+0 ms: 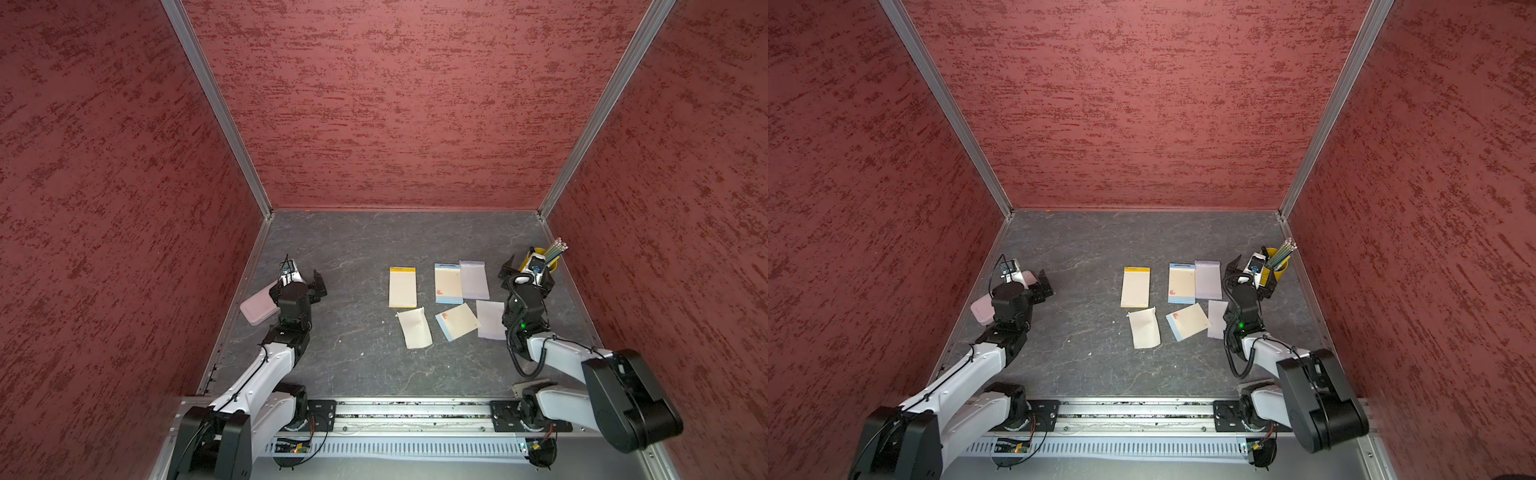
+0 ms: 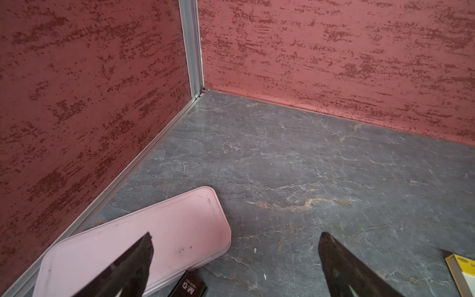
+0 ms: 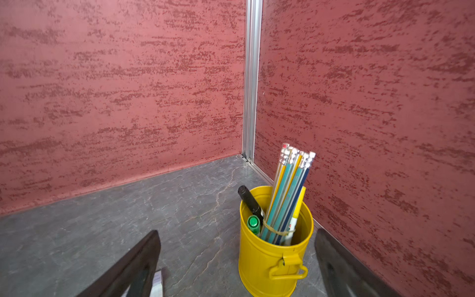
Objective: Tear off pages from different memo pads
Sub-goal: Reset both arms
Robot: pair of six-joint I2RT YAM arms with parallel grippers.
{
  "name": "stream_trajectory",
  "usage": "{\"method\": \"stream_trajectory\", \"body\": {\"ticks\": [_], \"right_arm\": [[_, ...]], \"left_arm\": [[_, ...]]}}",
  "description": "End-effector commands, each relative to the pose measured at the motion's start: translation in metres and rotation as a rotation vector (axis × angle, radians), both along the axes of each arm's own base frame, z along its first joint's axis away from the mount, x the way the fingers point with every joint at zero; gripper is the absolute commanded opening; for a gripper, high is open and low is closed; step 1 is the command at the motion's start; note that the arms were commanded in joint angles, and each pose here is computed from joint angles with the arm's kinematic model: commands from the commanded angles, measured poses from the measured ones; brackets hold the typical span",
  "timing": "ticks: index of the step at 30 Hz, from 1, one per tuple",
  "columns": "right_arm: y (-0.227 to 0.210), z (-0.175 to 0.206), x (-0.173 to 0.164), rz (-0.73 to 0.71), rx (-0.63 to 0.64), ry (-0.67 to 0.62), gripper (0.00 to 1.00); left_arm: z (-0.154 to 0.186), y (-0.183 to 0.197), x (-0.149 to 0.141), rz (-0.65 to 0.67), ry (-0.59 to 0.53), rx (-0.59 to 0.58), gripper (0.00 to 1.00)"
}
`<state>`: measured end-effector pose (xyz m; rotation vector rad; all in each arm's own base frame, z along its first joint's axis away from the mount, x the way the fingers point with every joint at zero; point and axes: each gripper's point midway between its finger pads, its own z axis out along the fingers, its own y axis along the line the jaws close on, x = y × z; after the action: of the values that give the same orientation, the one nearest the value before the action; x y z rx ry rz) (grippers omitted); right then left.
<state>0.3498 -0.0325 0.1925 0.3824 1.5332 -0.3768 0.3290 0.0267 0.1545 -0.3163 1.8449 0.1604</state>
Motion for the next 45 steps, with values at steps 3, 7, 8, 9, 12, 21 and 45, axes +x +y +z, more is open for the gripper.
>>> {"method": "stream_trajectory", "body": {"ticks": [3, 7, 8, 9, 12, 21, 45], "right_arm": [[-0.005, -0.019, 0.004, 0.045, 0.015, 0.014, 0.94], [-0.004, -0.024, 0.013, 0.083, -0.006, 0.026, 0.94], [-0.005, -0.025, 0.014, 0.08, -0.007, 0.025, 0.94], [-0.005, -0.022, 0.014, 0.085, -0.007, 0.006, 0.94], [-0.01, -0.034, 0.013, 0.08, 0.002, 0.006, 0.95], [-0.011, -0.036, 0.011, 0.138, 0.039, -0.006, 0.98], [-0.015, -0.05, 0.018, 0.197, 0.081, 0.011, 0.99]], "left_arm": [[0.008, 0.006, 0.012, -0.072, -0.097, -0.005, 1.0], [0.0, 0.019, 0.019, -0.071, -0.142, -0.061, 1.0], [-0.002, 0.019, 0.022, -0.077, -0.149, -0.066, 1.0], [-0.005, 0.017, 0.026, -0.092, -0.154, -0.069, 1.0], [-0.005, 0.01, 0.039, -0.143, -0.175, -0.076, 1.0], [-0.034, -0.012, 0.064, -0.282, -0.12, -0.064, 1.0], [-0.039, -0.009, 0.071, -0.211, -0.053, -0.031, 1.0]]}}
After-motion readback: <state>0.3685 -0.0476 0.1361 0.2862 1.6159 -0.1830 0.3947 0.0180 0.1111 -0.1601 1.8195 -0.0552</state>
